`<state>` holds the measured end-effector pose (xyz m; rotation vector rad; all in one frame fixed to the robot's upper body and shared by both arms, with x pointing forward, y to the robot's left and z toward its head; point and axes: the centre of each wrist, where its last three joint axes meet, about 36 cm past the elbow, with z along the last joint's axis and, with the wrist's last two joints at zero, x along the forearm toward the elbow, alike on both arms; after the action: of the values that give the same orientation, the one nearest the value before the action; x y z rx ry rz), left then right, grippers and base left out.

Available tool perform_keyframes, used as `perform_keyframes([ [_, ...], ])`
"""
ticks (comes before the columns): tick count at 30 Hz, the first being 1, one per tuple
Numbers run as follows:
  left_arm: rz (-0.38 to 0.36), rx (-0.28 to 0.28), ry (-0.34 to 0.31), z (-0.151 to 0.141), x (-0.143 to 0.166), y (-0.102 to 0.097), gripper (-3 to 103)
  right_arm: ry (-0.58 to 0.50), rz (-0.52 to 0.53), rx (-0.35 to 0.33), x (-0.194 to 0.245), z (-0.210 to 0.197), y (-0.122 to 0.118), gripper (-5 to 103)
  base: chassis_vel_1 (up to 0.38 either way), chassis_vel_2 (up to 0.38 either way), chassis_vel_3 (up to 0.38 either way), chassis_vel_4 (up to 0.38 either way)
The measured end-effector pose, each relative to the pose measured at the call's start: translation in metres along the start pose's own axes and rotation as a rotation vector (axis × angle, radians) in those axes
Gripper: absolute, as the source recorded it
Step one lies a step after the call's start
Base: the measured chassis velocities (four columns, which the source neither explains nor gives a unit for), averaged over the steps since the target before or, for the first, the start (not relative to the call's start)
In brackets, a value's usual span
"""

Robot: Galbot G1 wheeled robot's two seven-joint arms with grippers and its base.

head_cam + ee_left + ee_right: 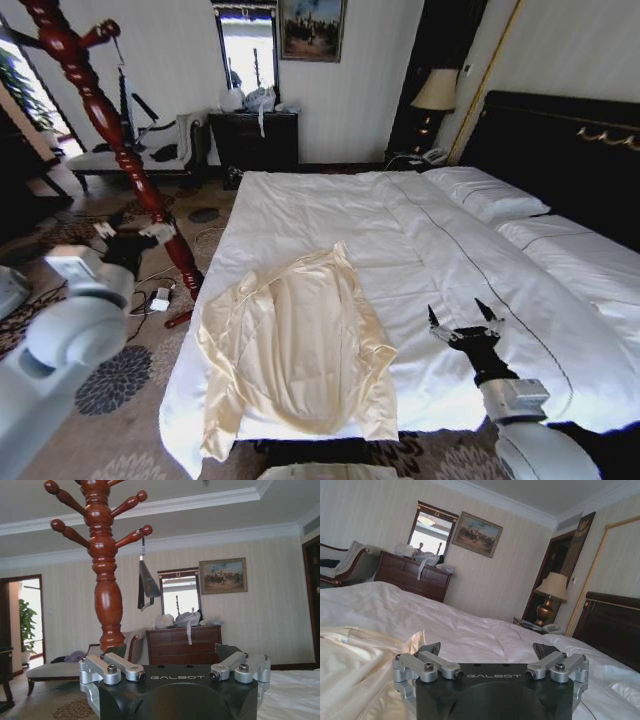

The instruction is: Pick up the clothes from the bed and hang them on the clothes hanger.

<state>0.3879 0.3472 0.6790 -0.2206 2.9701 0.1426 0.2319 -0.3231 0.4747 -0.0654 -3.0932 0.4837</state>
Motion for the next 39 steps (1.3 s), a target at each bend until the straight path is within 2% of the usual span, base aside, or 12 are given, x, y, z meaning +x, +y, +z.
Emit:
perform_keyframes([
  [2, 0.001, 0.003, -0.002, -0.007, -0.01, 0.002, 100, 0.004, 0.002, -0.002, 0.002, 0.001, 0.002, 100, 0.0, 0.0, 0.0, 0.0],
  [6, -0.022, 0.006, -0.027, -0.027, -0.054, 0.027, 98, 0.002, 0.003, -0.011, 0.004, -0.002, 0.007, 100, 0.0, 0.0, 0.0, 0.0],
  [7, -0.022, 0.006, -0.027, -0.027, -0.054, 0.027, 98, 0.002, 0.003, -0.011, 0.004, -0.002, 0.007, 100, 0.0, 0.0, 0.0, 0.0],
  [8, -0.036, 0.012, -0.026, -0.028, -0.066, 0.035, 102, 0.003, 0.003, -0.009, 0.005, -0.003, 0.006, 100, 0.0, 0.0, 0.0, 0.0],
  [11, -0.057, 0.05, -0.03, -0.033, -0.096, 0.051, 100, 0.0, 0.008, -0.001, 0.006, -0.006, 0.004, 100, 0.0, 0.0, 0.0, 0.0],
  [13, -0.057, 0.059, -0.039, -0.038, -0.1, 0.052, 100, 0.0, 0.011, 0.0, 0.007, -0.007, 0.003, 100, 0.0, 0.0, 0.0, 0.0],
  [16, -0.035, 0.102, -0.082, -0.074, -0.102, 0.04, 100, 0.006, 0.024, 0.0, 0.008, -0.007, 0.001, 100, 0.0, 0.0, 0.0, 0.0],
  [20, -0.03, 0.134, -0.097, -0.098, -0.11, 0.032, 100, 0.01, 0.029, 0.0, 0.009, -0.006, 0.0, 100, 0.0, 0.0, 0.0, 0.0],
  [26, -0.08, 0.188, 0.004, -0.117, -0.16, 0.031, 99, 0.02, 0.041, 0.002, 0.009, -0.003, 0.001, 100, 0.0, 0.0, 0.0, 0.0],
  [27, -0.082, 0.199, 0.031, -0.125, -0.174, 0.03, 99, 0.023, 0.042, 0.006, 0.009, -0.002, 0.001, 100, 0.0, 0.0, 0.0, 0.0],
  [32, -0.061, 0.222, 0.074, -0.144, -0.204, 0.02, 99, 0.027, 0.05, 0.004, 0.01, -0.001, 0.002, 100, 0.0, 0.0, 0.0, 0.0],
  [39, -0.083, 0.222, 0.149, -0.166, -0.223, 0.01, 98, 0.028, 0.058, 0.009, 0.012, -0.001, 0.002, 100, 0.0, 0.0, 0.0, 0.0],
])
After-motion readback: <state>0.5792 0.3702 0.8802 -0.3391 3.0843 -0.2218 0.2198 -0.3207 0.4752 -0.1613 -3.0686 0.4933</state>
